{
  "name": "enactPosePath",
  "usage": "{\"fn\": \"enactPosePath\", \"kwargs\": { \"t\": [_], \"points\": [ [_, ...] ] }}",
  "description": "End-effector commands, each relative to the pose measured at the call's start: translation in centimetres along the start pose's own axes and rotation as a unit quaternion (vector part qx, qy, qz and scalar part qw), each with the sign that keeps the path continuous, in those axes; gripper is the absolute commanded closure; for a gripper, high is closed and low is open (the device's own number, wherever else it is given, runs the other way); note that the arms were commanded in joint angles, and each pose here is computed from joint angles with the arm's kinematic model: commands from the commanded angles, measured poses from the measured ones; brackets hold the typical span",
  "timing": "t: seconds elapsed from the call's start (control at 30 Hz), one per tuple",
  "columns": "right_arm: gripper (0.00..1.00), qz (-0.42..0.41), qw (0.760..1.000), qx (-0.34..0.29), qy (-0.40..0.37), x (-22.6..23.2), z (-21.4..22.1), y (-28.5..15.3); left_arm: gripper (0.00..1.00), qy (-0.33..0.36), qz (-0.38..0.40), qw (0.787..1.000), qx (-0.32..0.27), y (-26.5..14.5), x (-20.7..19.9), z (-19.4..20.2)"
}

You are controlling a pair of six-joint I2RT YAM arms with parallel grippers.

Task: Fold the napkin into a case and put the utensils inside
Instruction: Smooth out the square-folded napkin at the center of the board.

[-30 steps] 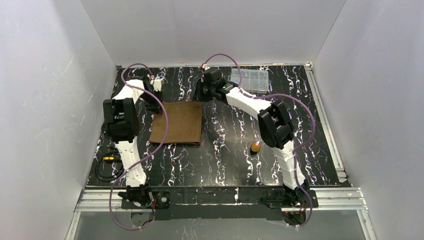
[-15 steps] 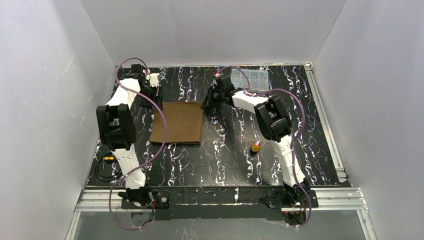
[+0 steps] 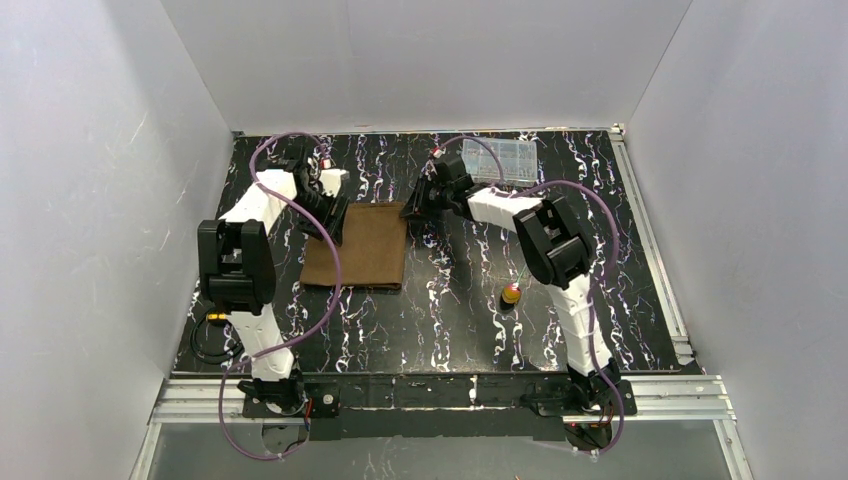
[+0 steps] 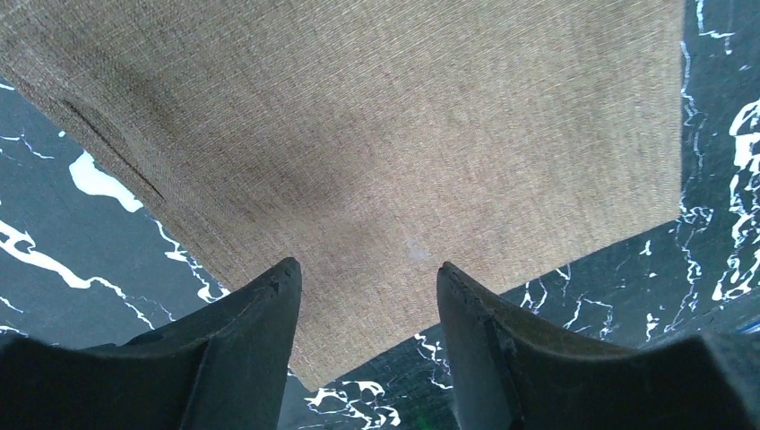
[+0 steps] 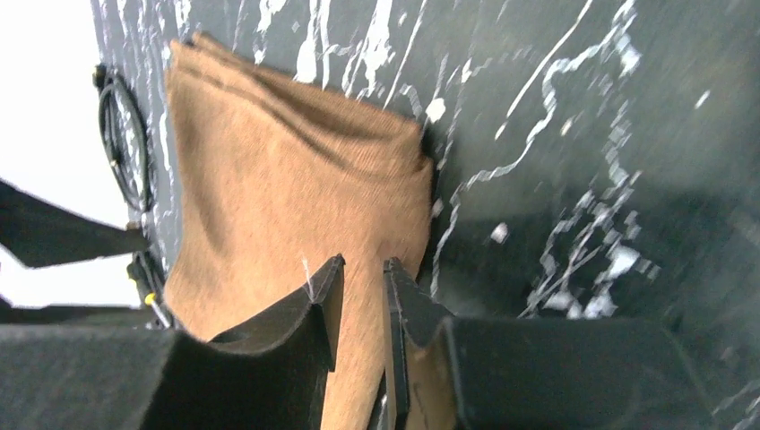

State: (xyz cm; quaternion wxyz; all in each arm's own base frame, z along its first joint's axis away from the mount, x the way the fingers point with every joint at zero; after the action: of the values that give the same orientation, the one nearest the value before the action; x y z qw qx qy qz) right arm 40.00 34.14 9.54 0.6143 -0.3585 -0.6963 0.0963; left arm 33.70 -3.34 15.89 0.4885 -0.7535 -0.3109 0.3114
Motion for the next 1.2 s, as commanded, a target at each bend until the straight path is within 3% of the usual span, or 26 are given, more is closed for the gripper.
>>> {"fn": "enactPosePath", "kwargs": {
  "t": [0.0, 0.3, 0.57, 0.8, 0.87, 1.03, 1.17],
  "points": [
    [0.70, -0.083, 0.996, -0.020, -0.023, 6.4, 1.6, -3.9, 0.45, 0.006, -0.008, 1.000, 0.008, 0.0, 0.5, 0.5],
    [0.83, -0.119, 0.988, 0.099, 0.012, 3.0, 11.1, -6.3, 0.48, 0.001, -0.018, 0.999, 0.026, 1.6, 1.7, 0.4],
    [0.85, -0.059, 0.986, 0.151, 0.027, -1.7, 14.8, -5.6, 0.48, -0.001, -0.024, 0.999, 0.029, 2.0, 2.1, 0.1],
    [0.85, -0.040, 0.987, 0.155, 0.025, -2.0, 14.7, -5.5, 0.49, -0.002, -0.026, 0.999, 0.036, 2.5, 2.4, 0.2],
    [0.81, -0.064, 0.986, 0.154, 0.017, -0.2, 13.9, -6.2, 0.49, -0.002, -0.025, 0.999, 0.036, 2.6, 2.3, 0.2],
    [0.75, -0.107, 0.988, 0.107, -0.040, 6.5, 8.7, -7.1, 0.49, 0.000, -0.027, 0.999, 0.028, 2.1, 2.2, 0.0],
    [0.74, -0.106, 0.989, 0.086, -0.054, 8.5, 4.7, -4.8, 0.49, 0.001, -0.028, 0.999, 0.022, 1.7, 2.1, -0.1]
  ]
}}
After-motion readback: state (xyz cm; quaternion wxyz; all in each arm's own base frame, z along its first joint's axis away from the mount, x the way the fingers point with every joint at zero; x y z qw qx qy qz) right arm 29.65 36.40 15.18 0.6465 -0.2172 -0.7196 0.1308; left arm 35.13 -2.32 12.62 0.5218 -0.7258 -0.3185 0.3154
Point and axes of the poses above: each gripper's point midway between its finger pads, its own y axis out along the fingers, its own x axis along the line the jaws close on, z = x × y, the point moved 9 cm from there along -y, back along the fingers, and after that the axes turned 13 degrees about y, right-handed, at the moved point
